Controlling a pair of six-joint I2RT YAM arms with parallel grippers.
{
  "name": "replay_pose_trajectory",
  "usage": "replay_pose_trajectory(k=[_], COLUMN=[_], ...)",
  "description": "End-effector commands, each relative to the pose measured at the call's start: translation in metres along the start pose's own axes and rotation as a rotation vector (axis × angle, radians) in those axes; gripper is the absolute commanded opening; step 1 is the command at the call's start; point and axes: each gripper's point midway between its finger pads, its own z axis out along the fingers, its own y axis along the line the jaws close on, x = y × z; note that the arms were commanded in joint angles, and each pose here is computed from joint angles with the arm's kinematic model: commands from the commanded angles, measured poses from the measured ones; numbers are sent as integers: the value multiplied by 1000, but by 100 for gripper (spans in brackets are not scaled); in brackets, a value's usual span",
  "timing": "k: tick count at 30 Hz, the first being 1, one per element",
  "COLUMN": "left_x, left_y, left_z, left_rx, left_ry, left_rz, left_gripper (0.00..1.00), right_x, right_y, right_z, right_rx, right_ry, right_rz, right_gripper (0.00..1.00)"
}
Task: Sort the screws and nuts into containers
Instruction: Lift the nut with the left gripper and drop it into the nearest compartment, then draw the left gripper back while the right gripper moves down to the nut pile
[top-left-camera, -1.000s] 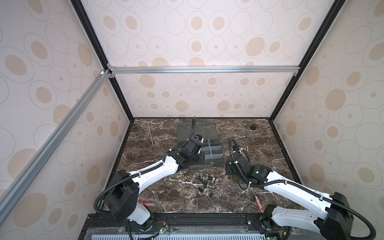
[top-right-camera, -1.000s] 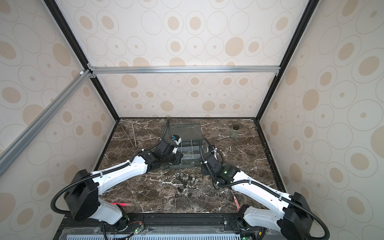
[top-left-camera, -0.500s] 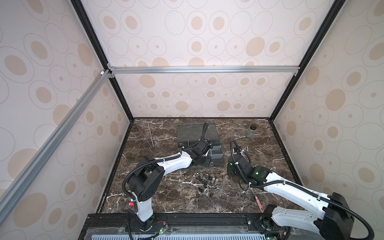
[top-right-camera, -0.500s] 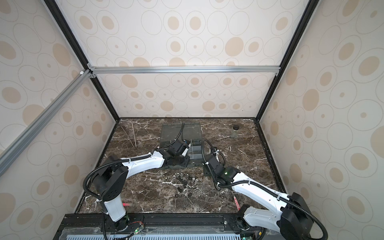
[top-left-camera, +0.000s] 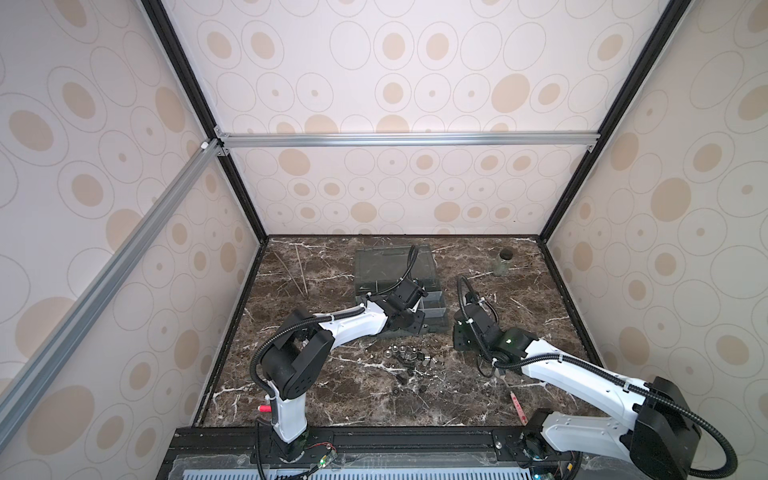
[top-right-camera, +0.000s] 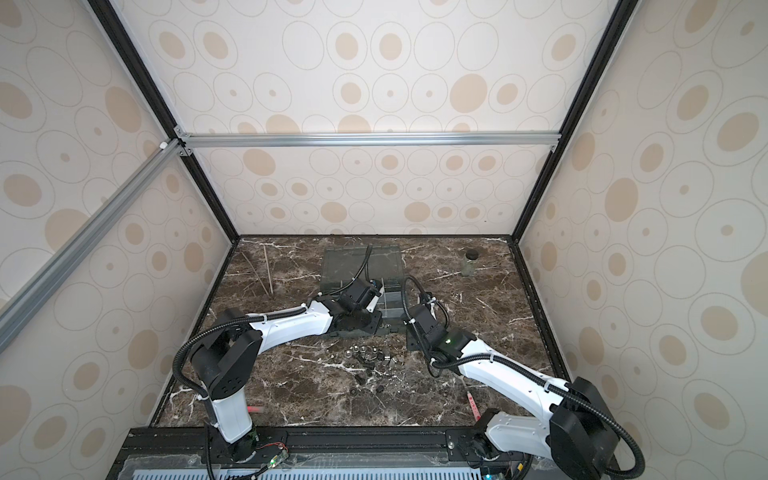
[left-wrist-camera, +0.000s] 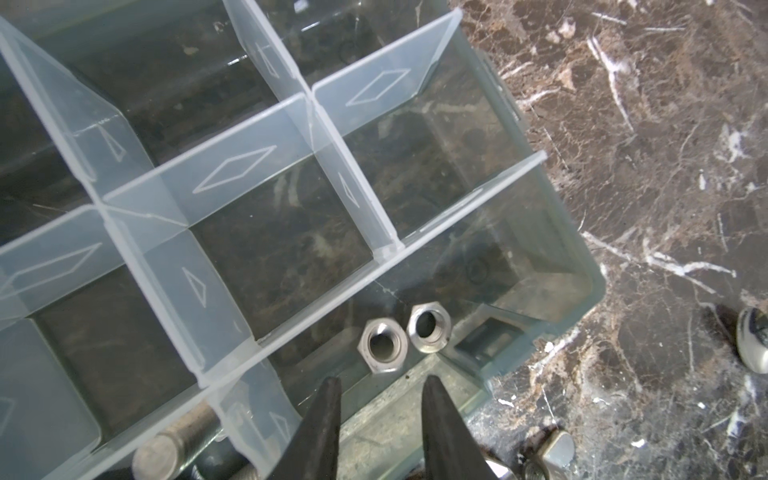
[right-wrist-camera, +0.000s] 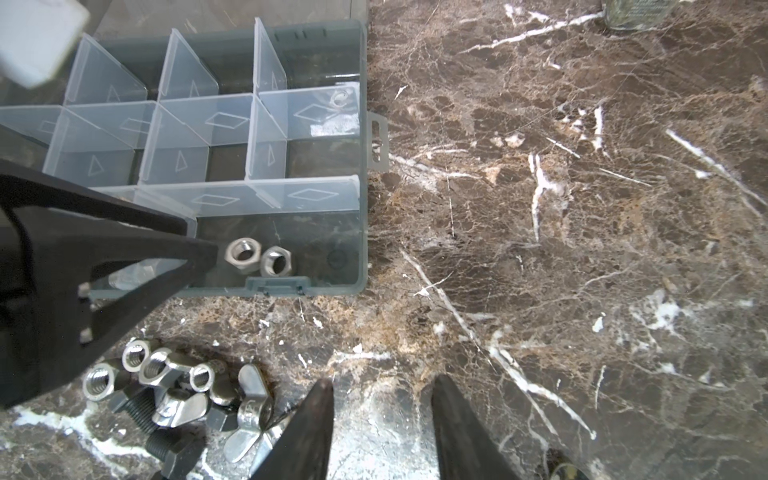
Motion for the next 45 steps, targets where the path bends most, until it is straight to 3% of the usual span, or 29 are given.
replay_pose_trajectory(k=[1,12,35,45], left_x=[-20,-23,33,59], left_y=[-10,-5,56,74], left_z=[-15,-57,-130,-153], left_rx=[22,32,-50,-32], left_ry=[-62,-176,-388,-486], left_rz=[19,-54,-289,-393], left_gripper=[35,36,38,41], right_x=[-10,-11,-9,6], right_y=[-2,-2,30,68], right_z=[-5,-13,7,23], right_rx=[11,-11,-70,-212], right_ry=[-21,-25,93,180], right_rz=[7,13,-52,-131], right_gripper=[43,42,42,43])
